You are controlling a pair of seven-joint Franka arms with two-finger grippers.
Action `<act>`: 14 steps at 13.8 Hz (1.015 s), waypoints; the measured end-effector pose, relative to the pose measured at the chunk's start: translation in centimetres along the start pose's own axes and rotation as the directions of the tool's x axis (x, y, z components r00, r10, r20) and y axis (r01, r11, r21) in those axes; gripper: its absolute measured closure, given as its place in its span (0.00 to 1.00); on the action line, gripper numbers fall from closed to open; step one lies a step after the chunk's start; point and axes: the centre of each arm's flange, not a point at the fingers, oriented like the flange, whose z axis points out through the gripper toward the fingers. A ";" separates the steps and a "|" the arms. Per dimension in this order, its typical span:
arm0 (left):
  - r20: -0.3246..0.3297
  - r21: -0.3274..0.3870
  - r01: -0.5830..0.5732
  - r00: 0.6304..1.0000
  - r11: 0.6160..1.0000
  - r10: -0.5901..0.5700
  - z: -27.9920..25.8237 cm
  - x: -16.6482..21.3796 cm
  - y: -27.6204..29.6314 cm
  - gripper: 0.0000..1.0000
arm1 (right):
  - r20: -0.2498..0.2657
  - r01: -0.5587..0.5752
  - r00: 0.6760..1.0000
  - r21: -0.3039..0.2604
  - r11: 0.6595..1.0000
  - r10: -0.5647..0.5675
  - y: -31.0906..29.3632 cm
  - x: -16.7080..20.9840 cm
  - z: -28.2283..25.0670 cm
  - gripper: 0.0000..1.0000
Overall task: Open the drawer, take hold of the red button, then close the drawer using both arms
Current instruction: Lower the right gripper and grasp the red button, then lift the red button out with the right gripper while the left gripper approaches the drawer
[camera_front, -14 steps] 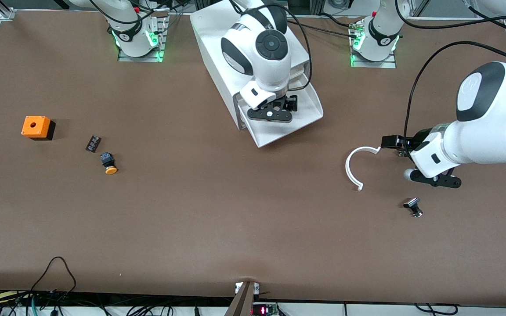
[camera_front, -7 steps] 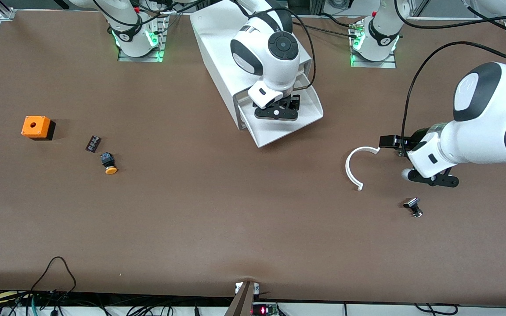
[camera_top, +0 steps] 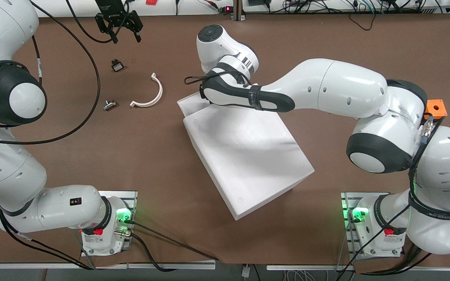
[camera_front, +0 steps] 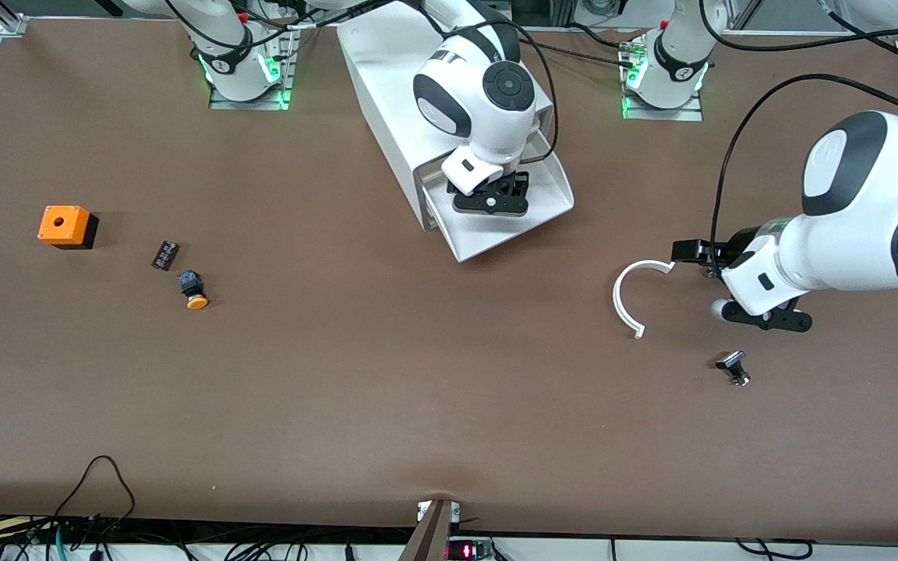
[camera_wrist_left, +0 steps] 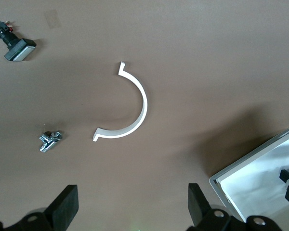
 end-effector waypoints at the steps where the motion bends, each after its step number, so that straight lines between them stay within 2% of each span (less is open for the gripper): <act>1: 0.000 0.000 0.000 1.000 1.000 0.000 0.0 0.0 0.0 0.00 | 0.003 0.001 1.000 -0.005 1.000 -0.001 0.0 -0.1 0.1 0.30; 2: 0.001 0.000 0.000 1.000 1.000 0.000 0.0 0.0 0.0 0.00 | 0.005 0.002 1.000 -0.008 1.000 -0.001 0.1 -0.1 0.3 0.40; 3: 0.001 0.000 0.000 1.000 1.000 0.000 0.1 0.0 0.0 0.00 | 0.006 0.003 1.000 -0.010 1.000 -0.003 0.1 -0.2 0.4 0.41; 4: 0.002 0.000 0.000 1.000 1.000 0.000 0.1 0.0 0.0 0.00 | 0.006 0.004 1.000 -0.011 1.000 -0.004 0.1 -0.2 0.4 0.46; 5: 0.002 0.000 0.000 1.000 1.000 0.000 0.1 0.0 0.0 0.00 | 0.006 0.004 1.000 -0.009 1.000 -0.004 0.0 -0.2 0.3 0.59; 6: 0.003 0.000 0.001 1.000 1.000 -0.001 0.1 0.0 0.0 0.00 | 0.005 0.007 1.000 -0.008 1.000 -0.007 0.0 -0.2 0.2 0.67; 10: 0.005 0.000 0.001 1.000 1.000 -0.001 0.2 0.0 0.0 0.00 | -0.007 0.020 1.000 -0.002 1.000 -0.020 0.4 0.5 -0.5 0.67; 14: 0.002 0.000 0.001 1.000 1.000 -0.001 0.2 0.0 0.0 0.00 | -0.018 0.022 1.000 0.001 1.000 -0.022 2.8 3.3 -4.9 0.67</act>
